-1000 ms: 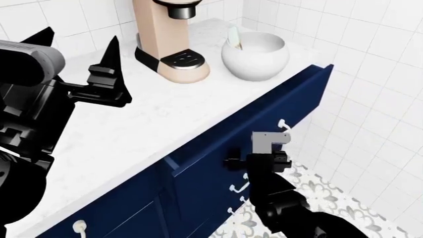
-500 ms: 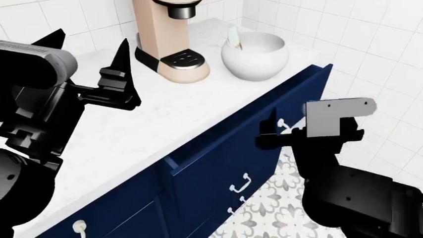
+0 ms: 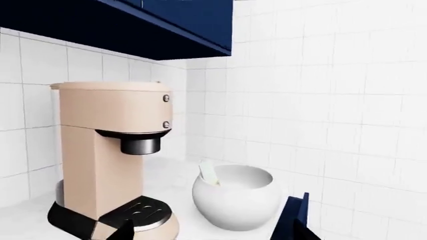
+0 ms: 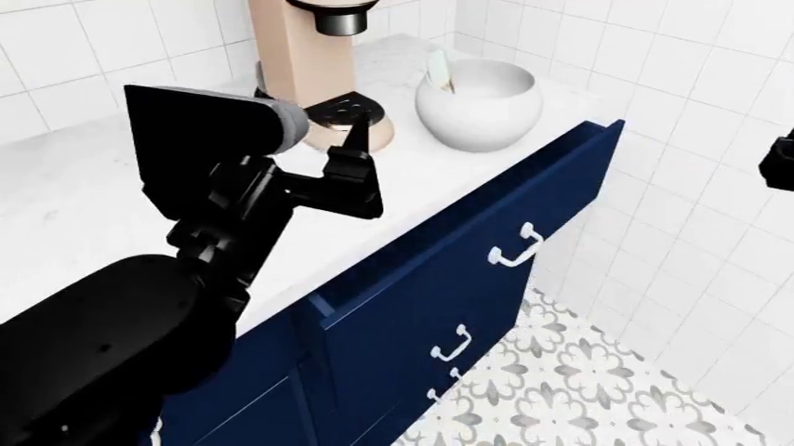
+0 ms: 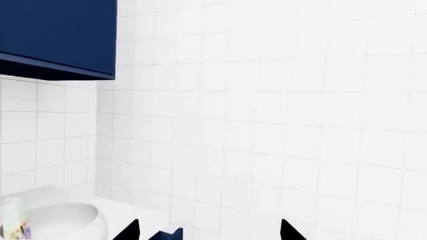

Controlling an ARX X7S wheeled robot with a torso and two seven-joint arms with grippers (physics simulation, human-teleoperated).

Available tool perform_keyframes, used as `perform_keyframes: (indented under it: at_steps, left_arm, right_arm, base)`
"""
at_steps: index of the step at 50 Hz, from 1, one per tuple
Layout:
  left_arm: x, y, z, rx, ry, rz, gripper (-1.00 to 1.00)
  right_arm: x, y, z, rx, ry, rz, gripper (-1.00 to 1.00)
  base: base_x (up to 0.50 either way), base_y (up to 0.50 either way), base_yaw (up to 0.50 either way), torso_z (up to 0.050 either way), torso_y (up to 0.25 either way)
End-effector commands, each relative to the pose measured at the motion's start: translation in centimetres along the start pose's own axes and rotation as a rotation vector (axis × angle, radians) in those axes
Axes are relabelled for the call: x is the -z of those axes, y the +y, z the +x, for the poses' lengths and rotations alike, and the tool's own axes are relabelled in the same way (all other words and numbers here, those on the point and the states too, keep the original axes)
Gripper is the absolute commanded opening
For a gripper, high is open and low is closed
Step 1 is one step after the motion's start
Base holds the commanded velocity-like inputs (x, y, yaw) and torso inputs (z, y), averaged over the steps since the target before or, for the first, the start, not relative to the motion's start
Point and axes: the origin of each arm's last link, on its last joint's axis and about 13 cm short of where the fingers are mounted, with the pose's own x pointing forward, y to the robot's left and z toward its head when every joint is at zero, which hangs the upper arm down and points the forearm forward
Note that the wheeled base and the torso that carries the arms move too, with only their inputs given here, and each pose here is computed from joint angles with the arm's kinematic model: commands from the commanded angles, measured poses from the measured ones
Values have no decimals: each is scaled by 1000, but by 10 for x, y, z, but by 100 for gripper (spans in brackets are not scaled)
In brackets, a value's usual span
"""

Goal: Place the bar in the bowl and close the drawer.

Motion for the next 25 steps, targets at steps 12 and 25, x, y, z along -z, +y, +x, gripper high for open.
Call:
perform_keyframes:
  at_steps: [12, 25]
  left_arm:
    - [45, -72, 39, 408, 175, -148, 100]
    - [85, -119, 51, 543, 328, -218, 100]
  right_arm:
    - [-10, -12, -15, 56, -23, 5, 100]
    - [-6, -10, -16, 50, -14, 10, 100]
  base:
    - [0, 0, 0, 0, 0]
    - [0, 0, 0, 0, 0]
